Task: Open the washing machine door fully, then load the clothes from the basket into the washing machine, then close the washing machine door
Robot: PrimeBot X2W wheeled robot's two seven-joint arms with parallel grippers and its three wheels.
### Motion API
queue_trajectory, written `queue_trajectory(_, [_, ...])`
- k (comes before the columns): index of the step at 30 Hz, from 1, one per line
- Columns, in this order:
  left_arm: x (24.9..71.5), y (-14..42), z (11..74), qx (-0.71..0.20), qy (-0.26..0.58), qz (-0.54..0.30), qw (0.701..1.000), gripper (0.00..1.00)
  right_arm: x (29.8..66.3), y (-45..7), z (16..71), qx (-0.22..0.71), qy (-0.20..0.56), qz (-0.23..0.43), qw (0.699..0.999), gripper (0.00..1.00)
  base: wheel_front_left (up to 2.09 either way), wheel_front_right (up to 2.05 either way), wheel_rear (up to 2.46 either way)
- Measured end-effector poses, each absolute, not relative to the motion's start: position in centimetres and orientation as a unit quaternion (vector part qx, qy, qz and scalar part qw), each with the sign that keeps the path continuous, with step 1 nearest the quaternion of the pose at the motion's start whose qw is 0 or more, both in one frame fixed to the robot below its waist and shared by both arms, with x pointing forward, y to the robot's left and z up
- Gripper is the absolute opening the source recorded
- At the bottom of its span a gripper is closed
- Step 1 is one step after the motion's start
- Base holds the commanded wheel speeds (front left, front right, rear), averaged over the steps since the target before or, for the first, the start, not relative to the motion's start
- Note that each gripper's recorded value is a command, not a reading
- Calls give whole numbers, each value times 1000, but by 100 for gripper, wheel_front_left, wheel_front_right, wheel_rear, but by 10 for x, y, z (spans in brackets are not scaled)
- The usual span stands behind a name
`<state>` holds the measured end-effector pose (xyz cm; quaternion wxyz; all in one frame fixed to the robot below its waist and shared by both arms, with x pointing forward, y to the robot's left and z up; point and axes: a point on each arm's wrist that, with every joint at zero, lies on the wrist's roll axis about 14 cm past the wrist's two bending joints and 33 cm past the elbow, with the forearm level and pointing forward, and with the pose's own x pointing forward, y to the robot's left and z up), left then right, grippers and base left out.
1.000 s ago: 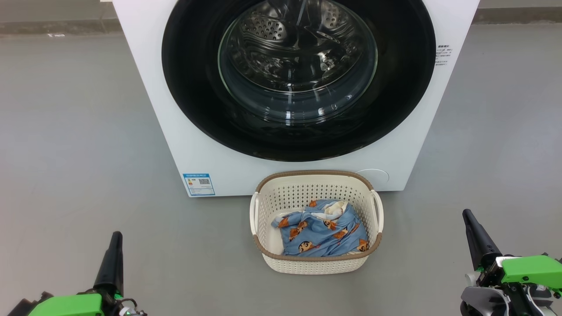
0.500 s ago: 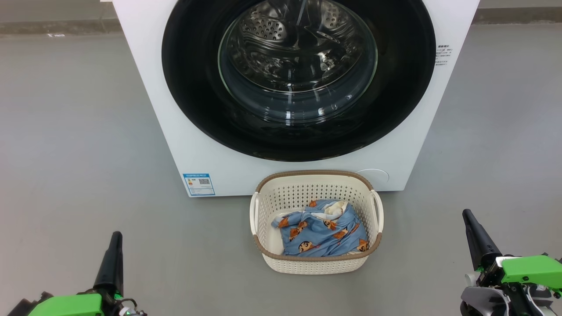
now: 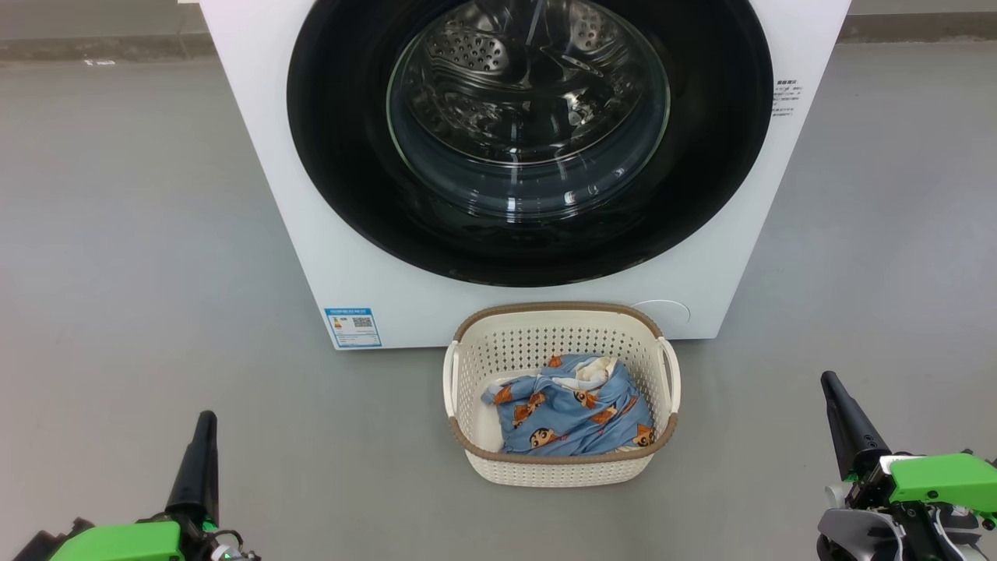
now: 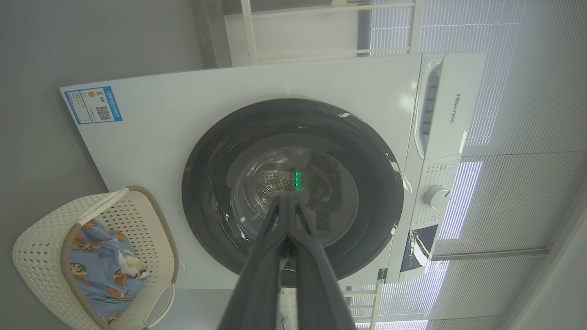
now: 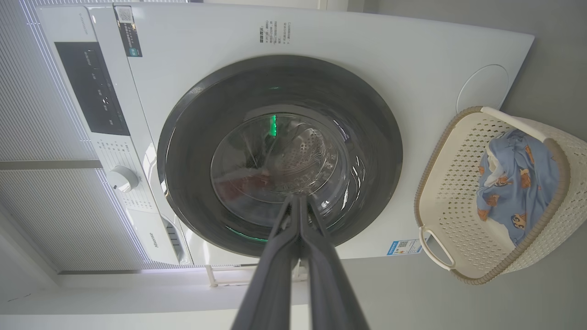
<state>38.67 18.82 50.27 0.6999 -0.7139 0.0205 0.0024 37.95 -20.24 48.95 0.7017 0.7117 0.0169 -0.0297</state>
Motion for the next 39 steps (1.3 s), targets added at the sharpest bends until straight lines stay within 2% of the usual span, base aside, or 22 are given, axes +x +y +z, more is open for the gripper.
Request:
queue_trajectory(3, [387,188,503,-714,20,2,700,0,380,-202,489,712,17,-30,702,0,0,0,0])
queue_trajectory(4, [387,188,503,-714,20,2,700,100,380,-202,489,712,17,-30,702,100,0,0,0])
queue_trajectory(10, [373,183,469,-718,57,38,692,100,362,-193,452,721,54,-70,687,100,0,0,0])
queue_trajectory(27, [375,187,478,-712,35,41,700,100,366,-201,462,734,29,-73,675,100,0,0,0])
queue_trajectory(32, [377,186,480,-698,32,39,714,100,369,-198,471,721,21,-61,689,100,0,0,0])
queue_trajectory(39, [377,183,481,-673,33,38,738,100,371,-190,476,680,26,-42,732,100,0,0,0])
